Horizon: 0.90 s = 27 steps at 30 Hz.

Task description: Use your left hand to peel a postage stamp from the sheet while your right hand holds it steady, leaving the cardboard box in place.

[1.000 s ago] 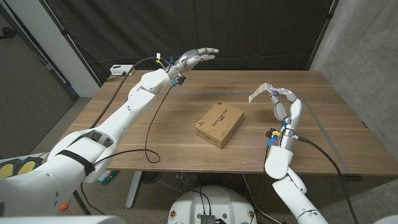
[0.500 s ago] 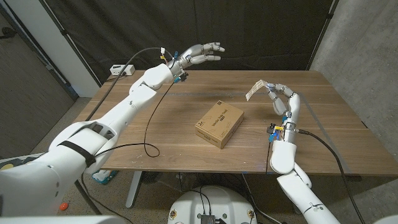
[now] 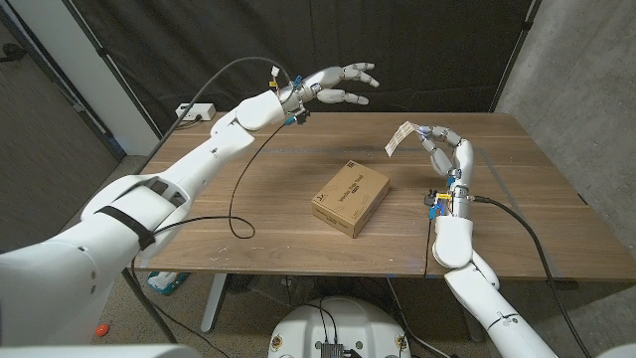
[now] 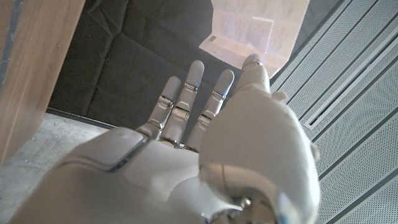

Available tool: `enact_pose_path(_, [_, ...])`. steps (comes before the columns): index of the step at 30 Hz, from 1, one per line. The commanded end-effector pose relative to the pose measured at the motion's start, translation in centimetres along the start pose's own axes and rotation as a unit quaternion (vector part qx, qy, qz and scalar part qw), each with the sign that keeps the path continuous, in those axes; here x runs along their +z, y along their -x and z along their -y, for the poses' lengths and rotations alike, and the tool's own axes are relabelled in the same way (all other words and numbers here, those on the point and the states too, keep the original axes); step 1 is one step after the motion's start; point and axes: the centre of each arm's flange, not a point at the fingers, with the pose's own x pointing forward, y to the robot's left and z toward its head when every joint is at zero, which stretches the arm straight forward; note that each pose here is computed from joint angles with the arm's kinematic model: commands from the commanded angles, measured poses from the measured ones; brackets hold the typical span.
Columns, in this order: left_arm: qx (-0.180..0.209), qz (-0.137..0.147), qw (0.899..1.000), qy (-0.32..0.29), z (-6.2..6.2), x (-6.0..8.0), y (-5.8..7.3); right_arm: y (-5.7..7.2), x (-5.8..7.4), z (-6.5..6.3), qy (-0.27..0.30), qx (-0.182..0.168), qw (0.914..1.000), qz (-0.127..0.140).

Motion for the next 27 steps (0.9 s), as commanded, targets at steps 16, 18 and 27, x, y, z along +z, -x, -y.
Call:
enact_pose_path(16, [-0.068,0.053,0.993,-0.078,1.5,3.4,-2.4,-1.8,0.2,-2.6,-0.016,0.023,0.9992,0.03])
enact_pose_path(18, [-0.073,0.054,0.993,-0.077,1.5,3.5,-2.4,-1.9,0.1,-2.7,-0.02,0.019,0.9992,0.028])
enact_pose_path(27, [-0.089,0.05,0.991,-0.083,1.8,3.4,-2.5,-2.0,0.1,-2.9,-0.008,0.014,0.9991,0.04])
